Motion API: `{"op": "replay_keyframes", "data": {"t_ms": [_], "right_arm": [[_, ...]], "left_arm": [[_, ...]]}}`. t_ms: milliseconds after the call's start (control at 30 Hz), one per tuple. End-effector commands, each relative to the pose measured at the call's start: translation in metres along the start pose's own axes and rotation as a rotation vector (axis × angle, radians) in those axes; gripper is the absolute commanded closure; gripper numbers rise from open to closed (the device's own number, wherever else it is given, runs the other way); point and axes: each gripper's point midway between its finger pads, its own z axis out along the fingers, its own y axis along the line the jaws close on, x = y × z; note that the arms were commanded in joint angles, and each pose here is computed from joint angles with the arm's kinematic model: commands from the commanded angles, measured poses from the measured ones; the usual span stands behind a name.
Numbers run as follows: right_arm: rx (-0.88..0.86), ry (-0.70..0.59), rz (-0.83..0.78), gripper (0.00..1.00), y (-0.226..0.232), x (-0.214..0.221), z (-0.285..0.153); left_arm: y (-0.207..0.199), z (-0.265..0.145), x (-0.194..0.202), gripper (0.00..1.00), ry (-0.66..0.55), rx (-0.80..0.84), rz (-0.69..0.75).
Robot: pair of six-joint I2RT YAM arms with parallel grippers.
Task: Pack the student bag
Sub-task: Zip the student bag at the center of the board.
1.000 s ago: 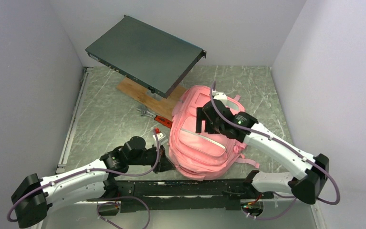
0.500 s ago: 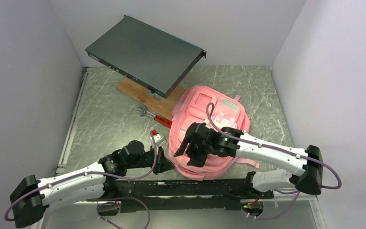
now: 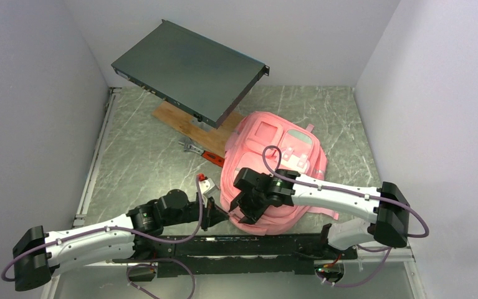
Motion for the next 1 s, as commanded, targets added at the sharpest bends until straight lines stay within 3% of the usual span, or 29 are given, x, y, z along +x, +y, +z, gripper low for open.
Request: {"op": "replay_keyframes", "data": {"t_ms": [0,267,300,367,500,633,733,833,967], "right_arm": [[0.013,0.038,0.039,0.62,0.008,0.012,0.003],[0.054,0.056,0.011,0.67,0.01,0.021,0.016],[0.055,0.056,0.008,0.72,0.01,0.021,0.018],[0.05,0.052,-0.004,0.86,0.012,0.022,0.018],[0.057,0.027,-0.039,1.0,0.011,0.018,0.015],[0.05,0.011,-0.081,1.0,0.003,0.013,0.014],[-0.013,0.039,-0.128,1.0,0.005,0.016,0.015],[-0.08,0.033,-0.203,1.0,0.008,0.013,0.014],[-0.181,0.002,-0.37,1.0,0.015,0.009,0.019]], "left_arm": [[-0.008,0.0,-0.019,0.99,-0.072,0.027,0.053],[-0.018,0.002,-0.021,0.95,-0.082,0.073,0.037],[-0.019,0.003,-0.021,0.92,-0.079,0.078,0.036],[-0.021,0.002,-0.019,0.79,-0.072,0.085,0.031],[-0.025,-0.003,-0.013,0.5,-0.054,0.107,0.007],[-0.025,-0.018,-0.017,0.28,-0.051,0.077,-0.043],[-0.009,-0.037,-0.024,0.08,-0.071,-0.055,-0.136],[0.012,-0.047,-0.028,0.07,-0.075,-0.173,-0.257],[0.046,-0.04,-0.026,0.14,-0.054,-0.26,-0.441]]}}
